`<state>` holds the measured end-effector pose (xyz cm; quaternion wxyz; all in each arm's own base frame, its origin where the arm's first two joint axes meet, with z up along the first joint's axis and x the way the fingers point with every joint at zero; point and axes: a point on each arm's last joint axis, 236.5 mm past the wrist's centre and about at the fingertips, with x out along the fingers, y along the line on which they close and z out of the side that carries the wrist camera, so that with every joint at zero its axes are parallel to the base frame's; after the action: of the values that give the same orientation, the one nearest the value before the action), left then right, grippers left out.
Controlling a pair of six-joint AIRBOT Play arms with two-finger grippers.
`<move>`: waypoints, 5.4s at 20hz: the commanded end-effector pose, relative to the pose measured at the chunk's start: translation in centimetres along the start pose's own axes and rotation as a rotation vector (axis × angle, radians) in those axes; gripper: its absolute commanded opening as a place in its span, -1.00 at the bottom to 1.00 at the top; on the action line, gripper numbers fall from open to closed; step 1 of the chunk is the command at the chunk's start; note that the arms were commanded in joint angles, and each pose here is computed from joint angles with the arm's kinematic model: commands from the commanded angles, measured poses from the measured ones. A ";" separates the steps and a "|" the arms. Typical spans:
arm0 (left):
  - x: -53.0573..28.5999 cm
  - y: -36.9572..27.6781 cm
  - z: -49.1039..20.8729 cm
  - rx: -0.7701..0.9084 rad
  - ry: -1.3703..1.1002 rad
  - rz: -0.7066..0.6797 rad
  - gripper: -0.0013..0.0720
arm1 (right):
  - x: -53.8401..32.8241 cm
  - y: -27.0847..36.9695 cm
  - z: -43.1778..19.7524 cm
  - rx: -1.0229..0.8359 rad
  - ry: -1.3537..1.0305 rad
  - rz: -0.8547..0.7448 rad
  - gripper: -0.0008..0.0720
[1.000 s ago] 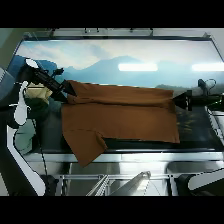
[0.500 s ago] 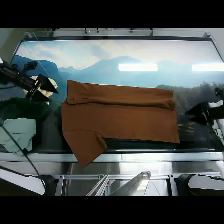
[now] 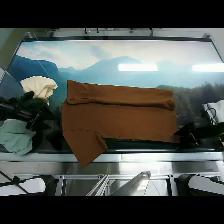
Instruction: Fold the shirts.
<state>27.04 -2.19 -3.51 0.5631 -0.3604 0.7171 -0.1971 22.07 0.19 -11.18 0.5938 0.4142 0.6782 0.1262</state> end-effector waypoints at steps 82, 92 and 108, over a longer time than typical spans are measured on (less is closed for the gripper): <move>16.2 -22.9 15.4 0.604 -0.062 0.073 -0.92 | 2.5 13.1 17.3 -0.377 -0.023 0.069 -0.94; 34.1 -28.1 9.2 0.696 0.024 0.089 -0.92 | -14.4 20.4 15.0 -0.606 -0.134 0.111 -0.94; 4.2 -41.7 3.0 0.876 -0.008 -0.649 -0.92 | -0.2 39.2 6.7 -0.866 -0.002 0.309 -0.93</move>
<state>44.58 -39.79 11.08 0.5920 -0.3171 0.4868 -0.5586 43.26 16.41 15.40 0.6787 0.2446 0.4859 0.4934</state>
